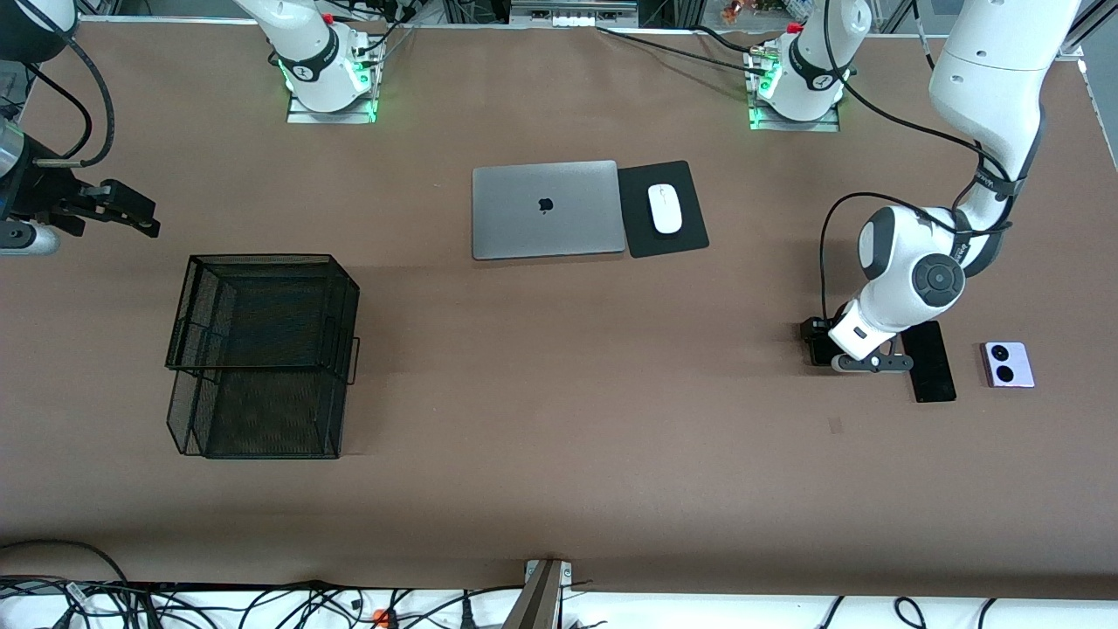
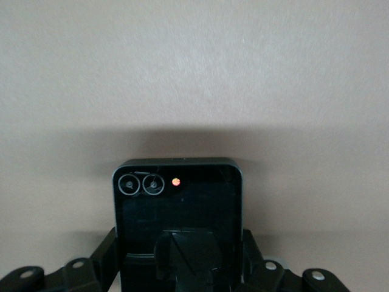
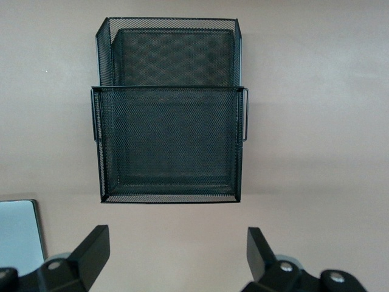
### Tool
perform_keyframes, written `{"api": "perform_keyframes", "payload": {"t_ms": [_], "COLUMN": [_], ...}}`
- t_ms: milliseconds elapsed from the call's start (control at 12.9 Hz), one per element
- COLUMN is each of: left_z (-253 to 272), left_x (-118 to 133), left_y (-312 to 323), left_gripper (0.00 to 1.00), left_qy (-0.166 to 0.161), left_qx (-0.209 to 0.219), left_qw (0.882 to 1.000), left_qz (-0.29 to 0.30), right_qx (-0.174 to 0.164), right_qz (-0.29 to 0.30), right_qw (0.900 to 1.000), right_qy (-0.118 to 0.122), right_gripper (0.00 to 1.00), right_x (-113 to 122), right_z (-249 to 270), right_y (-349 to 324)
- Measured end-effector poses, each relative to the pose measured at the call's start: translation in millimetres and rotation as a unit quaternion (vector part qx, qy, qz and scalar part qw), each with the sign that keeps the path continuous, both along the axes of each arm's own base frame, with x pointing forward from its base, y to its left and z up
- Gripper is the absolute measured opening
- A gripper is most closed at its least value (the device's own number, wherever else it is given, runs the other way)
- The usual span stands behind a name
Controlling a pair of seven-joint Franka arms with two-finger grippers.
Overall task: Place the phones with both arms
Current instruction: 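Lift the flip phone and carry it toward the table middle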
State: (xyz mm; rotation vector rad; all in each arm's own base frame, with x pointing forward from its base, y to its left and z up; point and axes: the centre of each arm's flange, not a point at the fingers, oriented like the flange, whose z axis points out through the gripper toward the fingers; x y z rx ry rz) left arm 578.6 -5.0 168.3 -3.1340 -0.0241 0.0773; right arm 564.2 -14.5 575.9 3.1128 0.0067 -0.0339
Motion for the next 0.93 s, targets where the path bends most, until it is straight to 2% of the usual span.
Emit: {"api": "perform_keyframes", "payload": {"t_ms": [155, 387, 619, 774, 929], "left_z": [18.1, 96.0, 173.4, 194.4, 192.2], "left_x": [12.2, 46.2, 68.4, 69.9, 57.1], "left_y": [-5.9, -42.6, -82.8, -118.4, -178.8], "left_gripper": [0.8, 0.8, 0.8, 0.8, 0.8], "left_qy": [0.009, 0.065, 0.067, 0.06, 0.064], "left_qx": [-0.001, -0.005, -0.011, -0.018, -0.02], "left_qw": [1.0, 0.998, 0.997, 0.996, 0.993], "left_qz": [-0.004, -0.028, -0.044, -0.07, -0.093], "right_qx": [0.0, 0.0, 0.0, 0.0, 0.0], "right_qz": [0.0, 0.0, 0.0, 0.0, 0.0], "right_qw": [1.0, 1.0, 1.0, 1.0, 1.0], "right_qy": [0.0, 0.0, 0.0, 0.0, 0.0], "right_gripper": [1.0, 1.0, 1.0, 1.0, 1.0], "right_x": [0.0, 0.0, 0.0, 0.1, 0.1], "right_z": [0.0, 0.0, 0.0, -0.1, -0.1], "right_y": [0.0, 0.1, 0.1, 0.1, 0.0]}}
